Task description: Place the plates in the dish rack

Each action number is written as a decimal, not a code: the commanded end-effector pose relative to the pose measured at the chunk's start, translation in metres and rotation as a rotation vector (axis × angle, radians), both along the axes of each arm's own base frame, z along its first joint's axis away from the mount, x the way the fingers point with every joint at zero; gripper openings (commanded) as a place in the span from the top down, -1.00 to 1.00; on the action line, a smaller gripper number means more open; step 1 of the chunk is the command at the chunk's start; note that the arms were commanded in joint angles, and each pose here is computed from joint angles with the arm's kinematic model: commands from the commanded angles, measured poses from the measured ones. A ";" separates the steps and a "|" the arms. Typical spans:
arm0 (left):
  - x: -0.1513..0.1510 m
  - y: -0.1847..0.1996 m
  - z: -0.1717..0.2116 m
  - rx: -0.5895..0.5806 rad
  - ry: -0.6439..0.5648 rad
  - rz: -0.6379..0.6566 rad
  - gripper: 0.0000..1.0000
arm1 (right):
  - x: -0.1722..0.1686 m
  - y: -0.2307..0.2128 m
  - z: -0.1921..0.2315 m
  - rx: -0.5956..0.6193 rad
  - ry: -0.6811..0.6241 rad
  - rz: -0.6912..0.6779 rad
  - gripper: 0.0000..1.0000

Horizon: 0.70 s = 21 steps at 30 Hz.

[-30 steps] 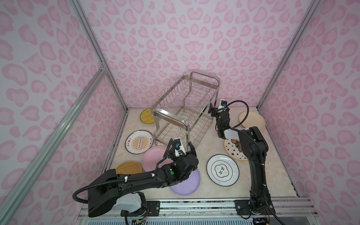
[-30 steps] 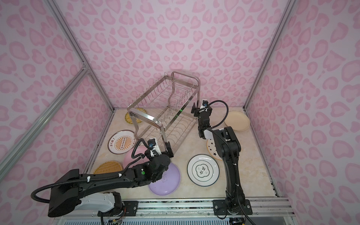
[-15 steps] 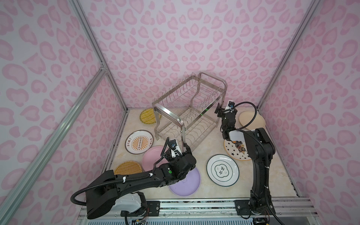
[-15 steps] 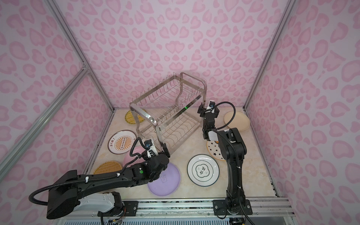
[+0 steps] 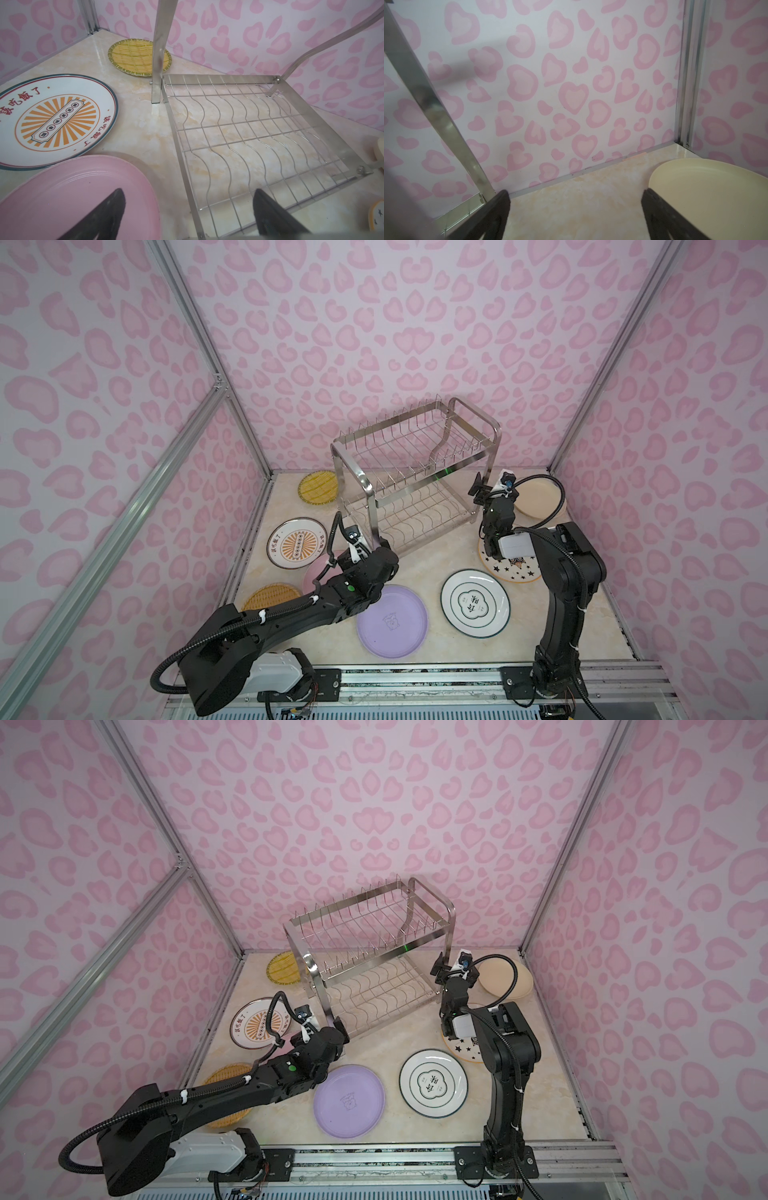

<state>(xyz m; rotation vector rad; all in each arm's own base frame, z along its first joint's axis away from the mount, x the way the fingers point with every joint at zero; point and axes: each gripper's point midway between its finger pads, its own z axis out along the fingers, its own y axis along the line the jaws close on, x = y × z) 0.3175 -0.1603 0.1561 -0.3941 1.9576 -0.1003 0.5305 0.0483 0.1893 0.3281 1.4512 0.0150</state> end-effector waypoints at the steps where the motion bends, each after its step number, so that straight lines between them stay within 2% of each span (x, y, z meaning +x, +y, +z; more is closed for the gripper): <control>1: 0.012 0.009 -0.003 0.001 0.019 0.006 -0.94 | -0.014 -0.017 0.015 0.052 -0.068 -0.071 -0.95; 13: 0.042 0.054 -0.012 -0.086 0.049 0.085 -0.94 | -0.068 -0.018 0.005 0.054 -0.062 -0.129 -0.95; 21: 0.068 0.072 -0.015 -0.109 0.071 0.104 -0.94 | -0.083 0.008 0.008 0.083 -0.087 -0.077 -0.96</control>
